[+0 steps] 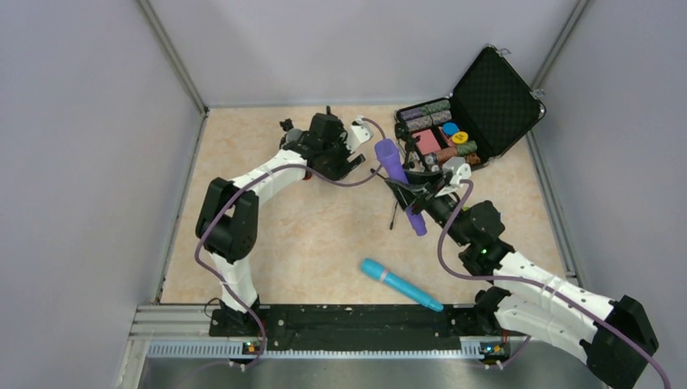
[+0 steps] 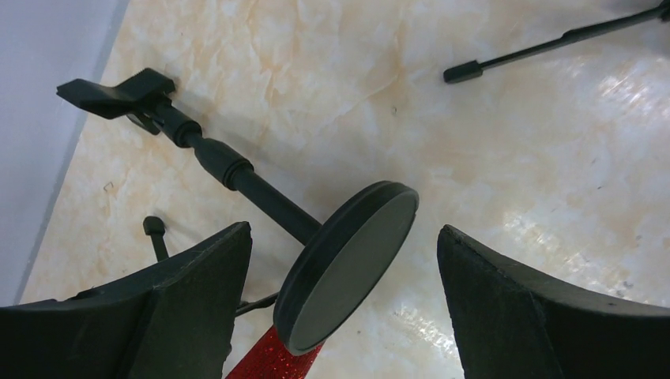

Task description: Attach the microphones to the stand

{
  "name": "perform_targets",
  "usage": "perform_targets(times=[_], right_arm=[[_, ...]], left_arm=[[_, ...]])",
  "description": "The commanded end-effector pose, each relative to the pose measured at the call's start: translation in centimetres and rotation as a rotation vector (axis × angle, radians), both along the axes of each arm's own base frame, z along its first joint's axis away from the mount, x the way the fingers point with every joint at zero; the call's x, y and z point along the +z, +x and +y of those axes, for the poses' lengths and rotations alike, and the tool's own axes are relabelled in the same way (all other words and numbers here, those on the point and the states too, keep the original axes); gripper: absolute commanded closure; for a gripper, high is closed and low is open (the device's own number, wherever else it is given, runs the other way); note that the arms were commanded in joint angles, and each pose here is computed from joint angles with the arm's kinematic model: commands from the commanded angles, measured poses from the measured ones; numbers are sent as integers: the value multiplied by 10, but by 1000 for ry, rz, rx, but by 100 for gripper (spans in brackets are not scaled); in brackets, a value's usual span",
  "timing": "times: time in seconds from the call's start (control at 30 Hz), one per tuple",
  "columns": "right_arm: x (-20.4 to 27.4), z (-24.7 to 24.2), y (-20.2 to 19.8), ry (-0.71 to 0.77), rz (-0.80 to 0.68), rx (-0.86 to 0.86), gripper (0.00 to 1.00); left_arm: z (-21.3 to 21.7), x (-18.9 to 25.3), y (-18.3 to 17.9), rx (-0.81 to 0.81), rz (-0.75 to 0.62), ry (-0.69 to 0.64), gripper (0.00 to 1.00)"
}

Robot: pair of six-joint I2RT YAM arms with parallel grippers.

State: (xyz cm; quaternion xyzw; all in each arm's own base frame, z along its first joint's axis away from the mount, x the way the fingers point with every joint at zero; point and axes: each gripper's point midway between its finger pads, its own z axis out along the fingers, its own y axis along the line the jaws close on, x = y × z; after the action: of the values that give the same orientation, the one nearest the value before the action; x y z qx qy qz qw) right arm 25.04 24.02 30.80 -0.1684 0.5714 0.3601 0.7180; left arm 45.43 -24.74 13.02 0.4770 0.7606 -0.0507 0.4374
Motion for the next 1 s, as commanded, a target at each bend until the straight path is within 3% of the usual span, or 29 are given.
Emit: perform_targets(times=[0.0, 0.23, 0.57, 0.7, 0.97], right_arm=[[14, -8, 0, 33, -51, -16, 100], [13, -6, 0, 35, -49, -6, 100], [17, -10, -1, 34, -63, -18, 100], [19, -12, -2, 34, -67, -23, 100], [27, -17, -7, 47, -84, -23, 100]], left_arm=[[14, 5, 15, 36, -37, 103, 9], [18, -14, 15, 24, -15, 159, 21], [6, -25, -6, -50, 36, 159, 66], [-1, -25, -20, -46, 55, 130, 100], [-8, -35, -46, -34, 30, 190, 100]])
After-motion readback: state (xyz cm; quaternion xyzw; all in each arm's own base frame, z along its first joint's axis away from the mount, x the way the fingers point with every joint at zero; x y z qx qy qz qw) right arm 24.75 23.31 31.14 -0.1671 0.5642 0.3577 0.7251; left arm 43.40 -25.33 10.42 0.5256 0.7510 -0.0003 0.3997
